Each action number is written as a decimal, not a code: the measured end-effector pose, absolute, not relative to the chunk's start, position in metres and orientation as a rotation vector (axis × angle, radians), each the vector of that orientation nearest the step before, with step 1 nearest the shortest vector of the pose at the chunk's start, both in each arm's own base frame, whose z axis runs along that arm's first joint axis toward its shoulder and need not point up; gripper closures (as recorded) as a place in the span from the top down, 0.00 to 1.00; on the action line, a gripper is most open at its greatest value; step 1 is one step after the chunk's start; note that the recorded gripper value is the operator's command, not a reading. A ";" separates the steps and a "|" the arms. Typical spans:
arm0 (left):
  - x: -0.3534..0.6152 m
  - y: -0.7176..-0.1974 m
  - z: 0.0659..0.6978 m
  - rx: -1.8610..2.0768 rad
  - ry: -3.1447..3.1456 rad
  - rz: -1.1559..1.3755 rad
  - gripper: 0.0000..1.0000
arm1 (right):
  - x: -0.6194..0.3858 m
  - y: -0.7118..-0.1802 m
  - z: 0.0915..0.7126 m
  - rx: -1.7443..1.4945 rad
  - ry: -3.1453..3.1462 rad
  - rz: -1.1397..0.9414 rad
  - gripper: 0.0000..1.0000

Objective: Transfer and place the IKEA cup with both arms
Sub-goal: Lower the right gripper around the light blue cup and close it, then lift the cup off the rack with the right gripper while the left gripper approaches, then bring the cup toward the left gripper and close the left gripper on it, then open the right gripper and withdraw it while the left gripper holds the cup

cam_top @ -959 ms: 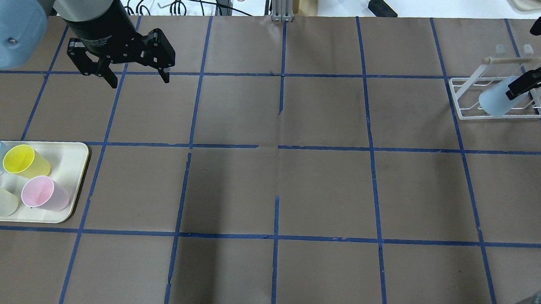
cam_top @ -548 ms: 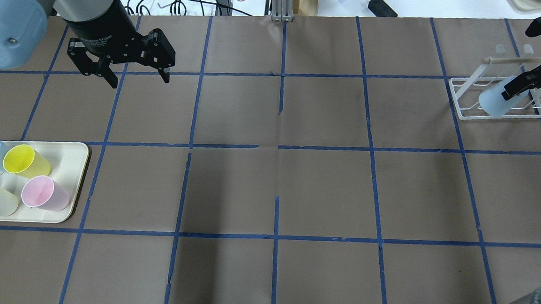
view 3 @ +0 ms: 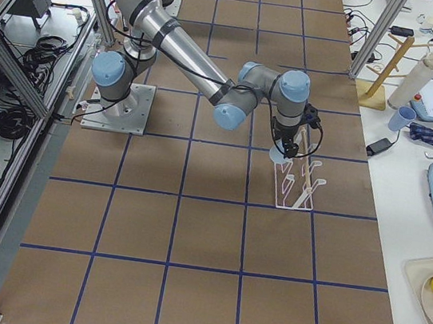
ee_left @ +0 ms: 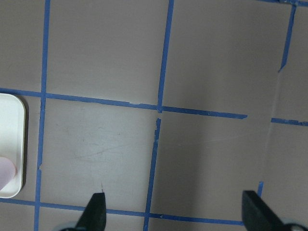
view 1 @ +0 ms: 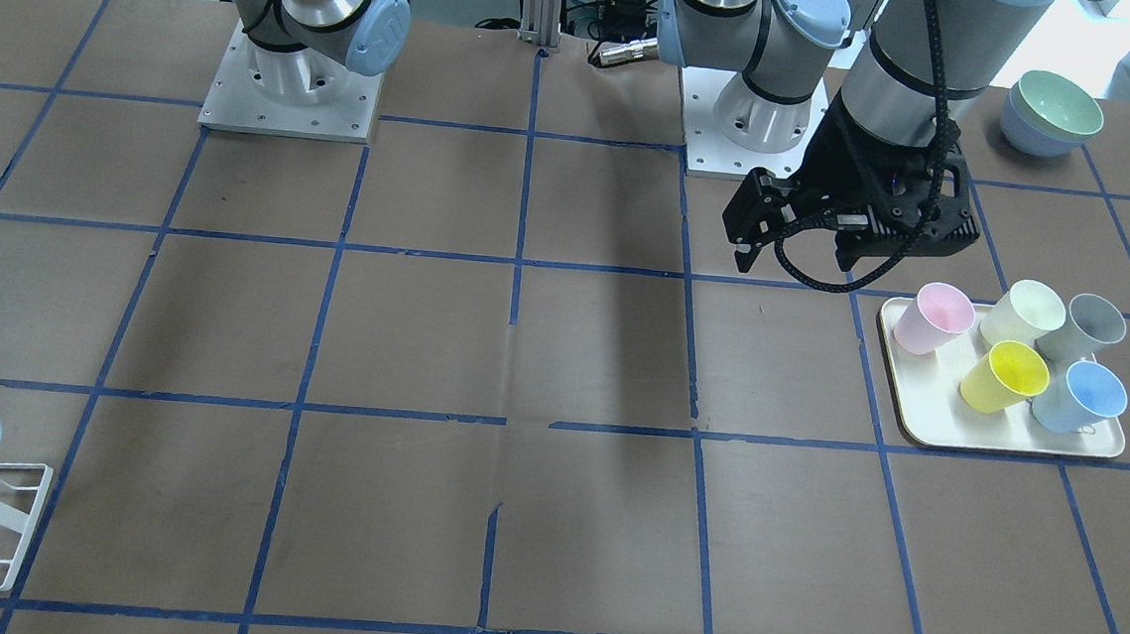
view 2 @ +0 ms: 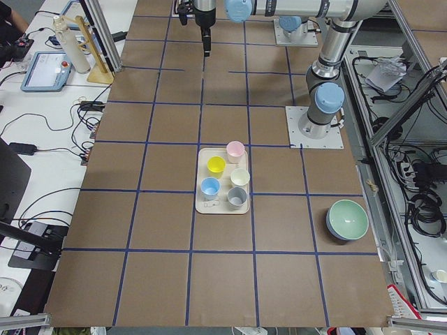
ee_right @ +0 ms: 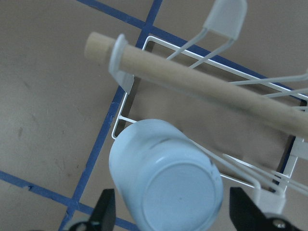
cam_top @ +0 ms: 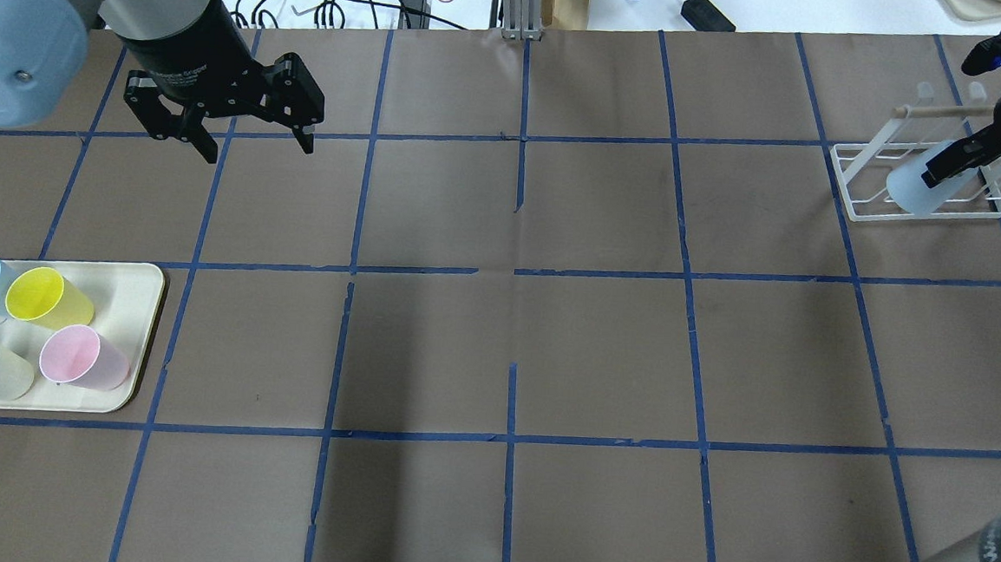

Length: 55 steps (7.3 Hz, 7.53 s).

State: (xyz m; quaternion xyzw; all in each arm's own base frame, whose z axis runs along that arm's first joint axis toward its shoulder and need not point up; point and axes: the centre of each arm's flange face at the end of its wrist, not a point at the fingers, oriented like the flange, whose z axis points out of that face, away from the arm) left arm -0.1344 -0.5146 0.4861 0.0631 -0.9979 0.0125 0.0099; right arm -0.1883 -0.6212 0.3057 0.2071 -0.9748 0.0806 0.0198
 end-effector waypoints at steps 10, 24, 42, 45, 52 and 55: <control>-0.134 -0.515 0.486 0.197 -3.116 0.039 1.00 | -0.185 -0.625 0.297 0.642 -3.059 0.279 0.15; -0.130 -0.517 0.489 0.210 -3.110 0.047 1.00 | -0.171 -0.585 0.408 0.641 -2.952 0.235 0.05; -0.085 -0.508 0.429 0.315 -1.894 0.024 1.00 | 0.200 -0.509 0.468 -0.042 -4.619 0.152 0.04; -0.104 -0.512 0.461 0.218 -1.797 0.133 1.00 | 0.202 -0.516 0.447 -0.130 -4.633 0.055 0.04; -0.151 -0.495 0.483 0.098 -1.796 0.138 0.68 | 0.223 -0.517 0.431 -0.182 -4.632 -0.180 0.04; -0.158 -0.493 0.480 0.081 -1.800 0.133 0.26 | 0.223 -0.517 0.430 -0.197 -4.630 -0.195 0.05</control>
